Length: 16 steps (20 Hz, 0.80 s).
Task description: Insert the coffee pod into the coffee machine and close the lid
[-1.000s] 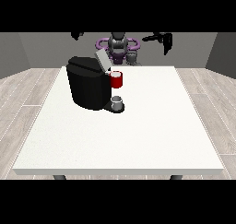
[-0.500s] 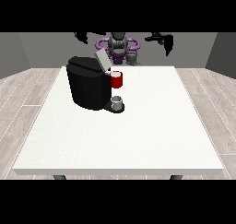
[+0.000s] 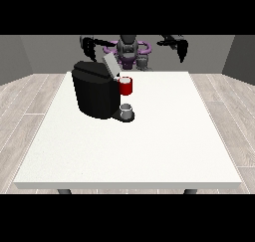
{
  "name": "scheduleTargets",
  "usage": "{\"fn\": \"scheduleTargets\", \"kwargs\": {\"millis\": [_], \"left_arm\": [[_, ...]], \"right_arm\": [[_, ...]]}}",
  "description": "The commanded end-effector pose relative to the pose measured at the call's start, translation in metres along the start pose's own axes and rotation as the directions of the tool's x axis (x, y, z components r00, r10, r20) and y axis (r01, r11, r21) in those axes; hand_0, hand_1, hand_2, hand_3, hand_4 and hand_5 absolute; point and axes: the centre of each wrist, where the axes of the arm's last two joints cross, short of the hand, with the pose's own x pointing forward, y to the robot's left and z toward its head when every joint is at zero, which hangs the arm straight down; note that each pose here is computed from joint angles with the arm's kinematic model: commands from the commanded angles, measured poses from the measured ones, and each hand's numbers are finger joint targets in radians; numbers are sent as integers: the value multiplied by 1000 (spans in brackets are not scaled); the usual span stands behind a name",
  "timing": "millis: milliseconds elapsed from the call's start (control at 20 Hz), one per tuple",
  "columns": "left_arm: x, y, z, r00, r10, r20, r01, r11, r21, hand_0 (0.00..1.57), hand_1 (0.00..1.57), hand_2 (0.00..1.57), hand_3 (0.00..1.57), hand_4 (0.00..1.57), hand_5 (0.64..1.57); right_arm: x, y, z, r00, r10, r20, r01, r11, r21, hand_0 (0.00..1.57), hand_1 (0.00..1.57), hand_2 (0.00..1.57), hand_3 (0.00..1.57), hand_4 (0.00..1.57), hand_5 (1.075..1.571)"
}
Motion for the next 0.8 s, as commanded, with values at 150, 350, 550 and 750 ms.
{"fn": "scheduleTargets", "kwargs": {"millis": [150,350,550,750], "left_arm": [[15,16,11,997,-39,69,36,998,46,0,0,0,0,0,1571],[11,17,29,999,-40,36,37,997,64,0,0,0,0,0,1571],[28,9,23,996,-66,59,61,995,73,0,0,0,0,0,1571],[31,9,27,996,-63,70,57,995,78,0,0,0,0,0,1571]], "right_arm": [[29,24,-32,998,11,56,-14,998,54,0,0,0,0,0,1571],[17,21,-33,999,34,25,-36,996,76,0,0,0,0,0,1571],[22,26,-42,997,47,63,-53,994,93,0,0,0,0,0,1571],[25,15,-51,997,47,67,-53,996,77,0,0,0,0,0,1571]]}}
